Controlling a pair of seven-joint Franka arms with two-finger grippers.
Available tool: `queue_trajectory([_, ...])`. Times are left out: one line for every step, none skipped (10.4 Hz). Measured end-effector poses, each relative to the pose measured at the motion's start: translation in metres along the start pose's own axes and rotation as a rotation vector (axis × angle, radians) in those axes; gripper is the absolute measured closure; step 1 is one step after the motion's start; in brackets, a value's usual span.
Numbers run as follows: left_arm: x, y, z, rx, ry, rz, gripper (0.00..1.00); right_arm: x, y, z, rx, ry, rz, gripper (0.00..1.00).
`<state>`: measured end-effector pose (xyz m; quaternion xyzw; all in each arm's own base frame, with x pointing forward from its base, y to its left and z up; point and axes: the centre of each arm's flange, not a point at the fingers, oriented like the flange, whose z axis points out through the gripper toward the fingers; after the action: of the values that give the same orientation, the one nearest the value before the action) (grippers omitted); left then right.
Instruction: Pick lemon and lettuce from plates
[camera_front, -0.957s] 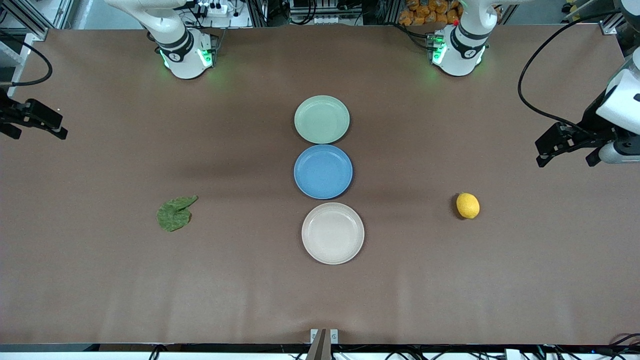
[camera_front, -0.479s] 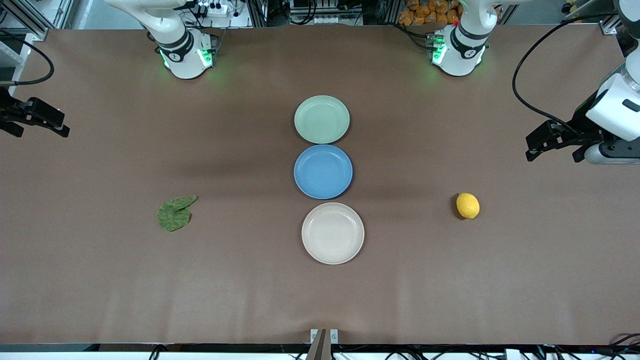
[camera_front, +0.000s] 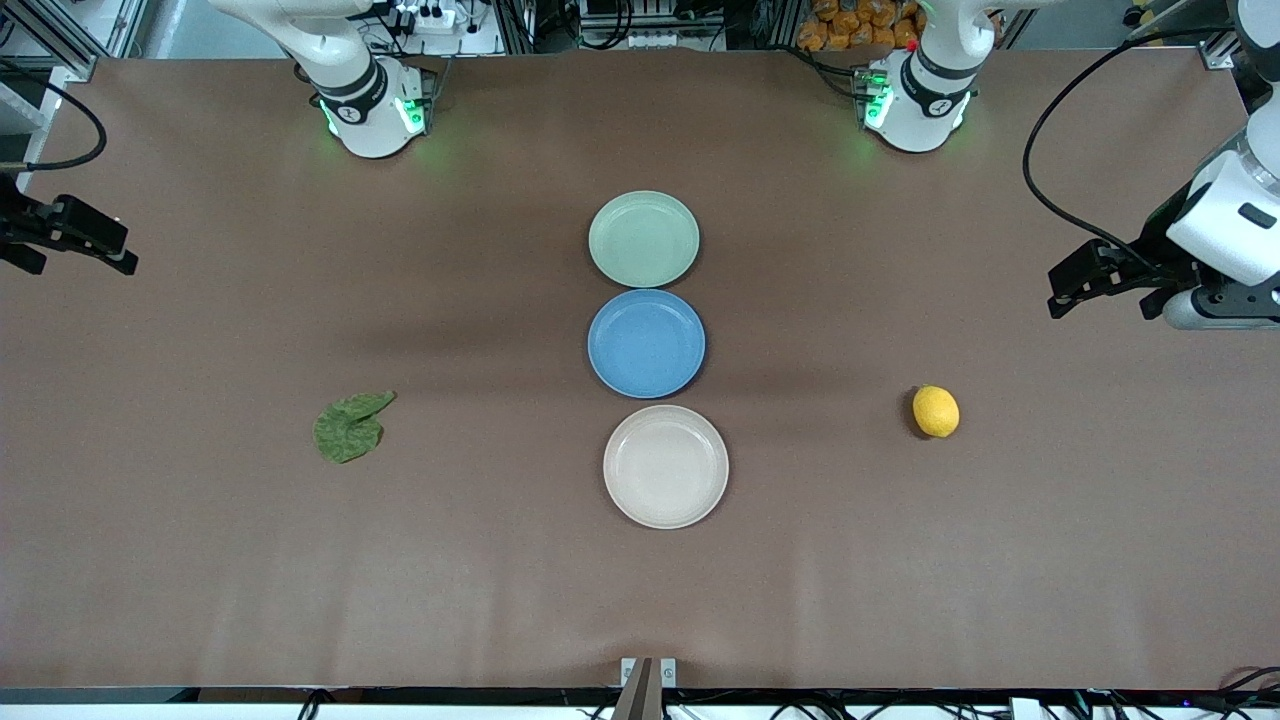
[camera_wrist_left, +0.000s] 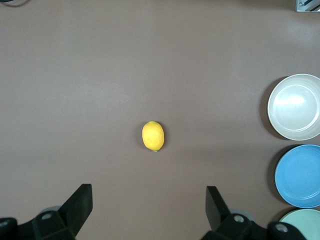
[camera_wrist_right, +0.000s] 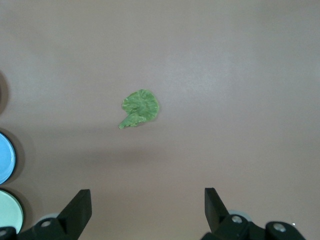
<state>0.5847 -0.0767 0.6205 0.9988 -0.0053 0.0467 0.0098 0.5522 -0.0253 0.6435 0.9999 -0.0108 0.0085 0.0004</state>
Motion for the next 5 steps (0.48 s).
queue_trajectory([0.0, 0.0, 0.0006, 0.0, -0.002, 0.0, 0.0, 0.0002, 0.0006, 0.0003, 0.0, -0.001, 0.001, 0.0])
queue_trajectory([-0.0001, -0.0001, 0.0013, 0.0, -0.005, 0.0, 0.0, 0.0004, 0.0018, 0.0008, 0.0, -0.001, 0.003, 0.0])
queue_trajectory([-0.0001, -0.0002, 0.0018, 0.001, -0.007, 0.0, 0.0, 0.0008, 0.0023, 0.0017, 0.0, -0.003, 0.004, 0.0])
queue_trajectory([0.0, -0.0006, 0.0023, 0.001, -0.008, -0.001, 0.0, 0.0013, 0.0023, 0.0025, 0.0, -0.004, 0.004, 0.0])
queue_trajectory([0.0, -0.0009, 0.0026, 0.001, -0.009, -0.001, 0.0, 0.0016, 0.0023, 0.003, 0.0, -0.005, 0.004, 0.0])
